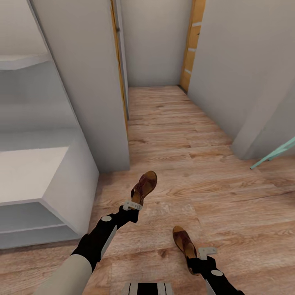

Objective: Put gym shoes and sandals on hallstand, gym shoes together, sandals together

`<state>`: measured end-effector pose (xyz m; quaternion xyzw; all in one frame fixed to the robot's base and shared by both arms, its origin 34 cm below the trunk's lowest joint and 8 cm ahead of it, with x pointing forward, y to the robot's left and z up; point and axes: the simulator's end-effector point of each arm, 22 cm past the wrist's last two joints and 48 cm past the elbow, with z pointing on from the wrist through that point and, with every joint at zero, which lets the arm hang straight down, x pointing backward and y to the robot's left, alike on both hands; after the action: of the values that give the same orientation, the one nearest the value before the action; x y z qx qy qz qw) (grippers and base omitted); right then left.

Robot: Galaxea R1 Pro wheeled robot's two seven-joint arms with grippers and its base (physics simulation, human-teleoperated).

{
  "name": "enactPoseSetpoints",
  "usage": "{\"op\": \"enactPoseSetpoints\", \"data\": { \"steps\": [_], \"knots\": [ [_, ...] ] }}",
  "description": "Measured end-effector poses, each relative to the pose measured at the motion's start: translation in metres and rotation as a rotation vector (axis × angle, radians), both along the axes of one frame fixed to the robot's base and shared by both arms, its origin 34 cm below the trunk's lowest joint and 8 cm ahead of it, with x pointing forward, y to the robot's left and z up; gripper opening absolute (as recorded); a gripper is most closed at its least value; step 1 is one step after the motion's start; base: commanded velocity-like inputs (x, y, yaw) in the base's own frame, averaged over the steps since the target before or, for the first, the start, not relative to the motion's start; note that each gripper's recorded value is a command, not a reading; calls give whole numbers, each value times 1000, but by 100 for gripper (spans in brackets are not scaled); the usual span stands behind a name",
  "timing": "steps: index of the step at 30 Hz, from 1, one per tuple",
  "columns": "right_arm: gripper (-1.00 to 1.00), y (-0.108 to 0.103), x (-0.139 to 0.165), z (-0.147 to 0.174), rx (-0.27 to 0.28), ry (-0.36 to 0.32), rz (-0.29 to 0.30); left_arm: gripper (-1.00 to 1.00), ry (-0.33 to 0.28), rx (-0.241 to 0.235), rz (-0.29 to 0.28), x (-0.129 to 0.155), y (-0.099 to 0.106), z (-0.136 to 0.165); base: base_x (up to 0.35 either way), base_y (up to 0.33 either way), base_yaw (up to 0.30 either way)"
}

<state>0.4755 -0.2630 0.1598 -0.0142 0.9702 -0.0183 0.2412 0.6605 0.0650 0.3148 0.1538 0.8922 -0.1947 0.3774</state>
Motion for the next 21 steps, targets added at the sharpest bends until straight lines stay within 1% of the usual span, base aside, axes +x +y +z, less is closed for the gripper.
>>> {"op": "enactPoseSetpoints", "data": {
  "steps": [10,12,16,18,21],
  "knots": [
    [100,-5,3,1,-11,-10,8,-100,2,-1,-1,0,0,-1,0,0,11],
    [100,-18,15,8,-42,-55,36,-100,2,-2,-2,-1,-1,-1,0,0,0],
    [100,-25,29,18,-78,-119,91,-100,2,-3,-3,-1,-1,-1,0,0,0],
    [100,-25,32,20,-90,-134,113,-100,2,-2,-3,-1,-1,-1,0,0,0],
    [100,-25,34,21,-97,-143,129,-100,3,-2,-3,-1,-1,-1,0,0,0]
  ]
}}
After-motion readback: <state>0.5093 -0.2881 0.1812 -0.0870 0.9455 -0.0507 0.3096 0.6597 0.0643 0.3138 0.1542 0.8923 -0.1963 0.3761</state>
